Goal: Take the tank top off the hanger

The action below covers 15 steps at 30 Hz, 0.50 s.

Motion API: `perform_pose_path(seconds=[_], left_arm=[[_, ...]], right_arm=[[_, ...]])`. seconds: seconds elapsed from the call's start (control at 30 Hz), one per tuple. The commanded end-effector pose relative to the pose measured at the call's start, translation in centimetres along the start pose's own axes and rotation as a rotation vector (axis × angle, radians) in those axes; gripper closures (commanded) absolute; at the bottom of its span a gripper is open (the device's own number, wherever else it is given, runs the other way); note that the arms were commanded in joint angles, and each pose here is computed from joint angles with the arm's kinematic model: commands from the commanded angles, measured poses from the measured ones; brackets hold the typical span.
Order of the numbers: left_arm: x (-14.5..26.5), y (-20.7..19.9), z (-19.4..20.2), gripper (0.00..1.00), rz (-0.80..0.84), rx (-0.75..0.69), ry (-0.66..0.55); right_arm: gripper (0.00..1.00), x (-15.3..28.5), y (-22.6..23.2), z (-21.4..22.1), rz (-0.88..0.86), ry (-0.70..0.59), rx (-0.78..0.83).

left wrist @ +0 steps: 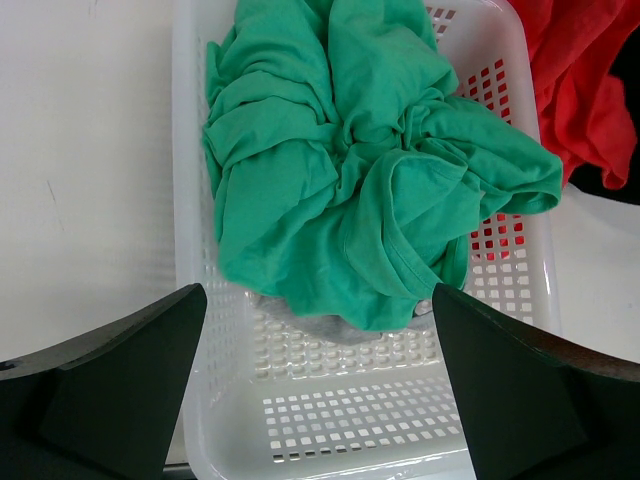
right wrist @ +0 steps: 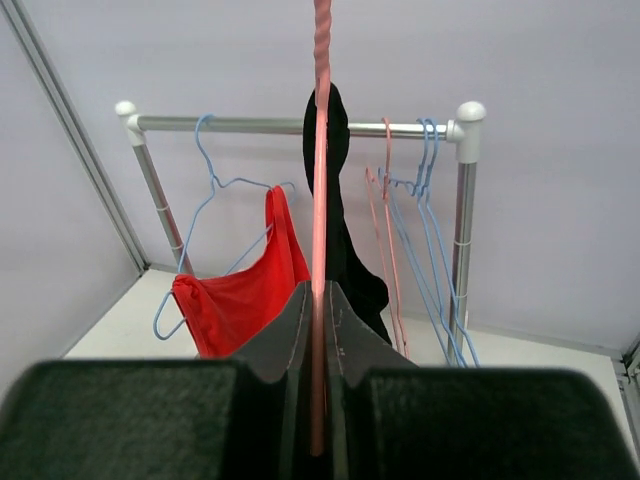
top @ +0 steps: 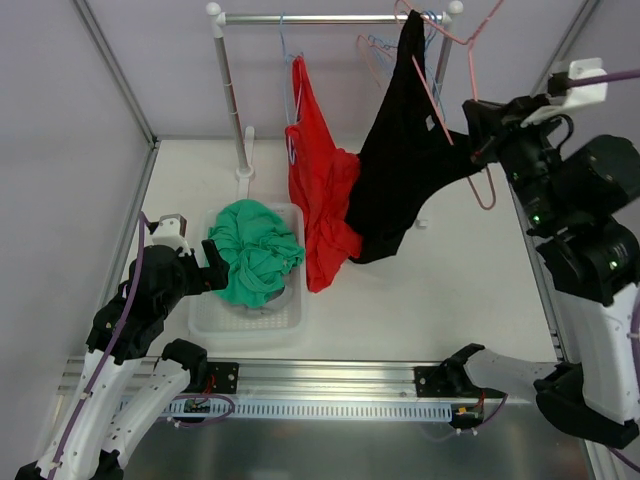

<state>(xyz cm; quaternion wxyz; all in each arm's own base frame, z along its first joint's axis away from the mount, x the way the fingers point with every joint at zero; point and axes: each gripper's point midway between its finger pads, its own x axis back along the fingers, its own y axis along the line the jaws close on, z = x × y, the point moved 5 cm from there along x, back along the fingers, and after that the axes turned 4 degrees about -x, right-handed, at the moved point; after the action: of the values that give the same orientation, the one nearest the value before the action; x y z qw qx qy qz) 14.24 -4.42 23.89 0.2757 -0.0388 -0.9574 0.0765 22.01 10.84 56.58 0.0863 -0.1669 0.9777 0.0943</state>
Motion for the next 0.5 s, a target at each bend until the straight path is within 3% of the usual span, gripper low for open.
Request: perform_pose_path(seconds=[0.0,0.23,0.47], left_arm=[[-0.1,-0.4,-0.5,0.01,0.031,0.006,-0.026],[-0.1,-0.5,-0.4,0.01,0.034,0.006,-0.024],[0.1,-0.7,-0.5,0.01,0.058,-0.001,-0.024]], right_arm=[[1.0,3.5,-0.5,-3.9,-0.023,-0.118,-0.002],[1.0,10.4,-1.1,-8.5,-0.078,-0.203,-0.051],[1.0,14.8,-0.4,-8.6,-0.194,-0.149,-0.121]])
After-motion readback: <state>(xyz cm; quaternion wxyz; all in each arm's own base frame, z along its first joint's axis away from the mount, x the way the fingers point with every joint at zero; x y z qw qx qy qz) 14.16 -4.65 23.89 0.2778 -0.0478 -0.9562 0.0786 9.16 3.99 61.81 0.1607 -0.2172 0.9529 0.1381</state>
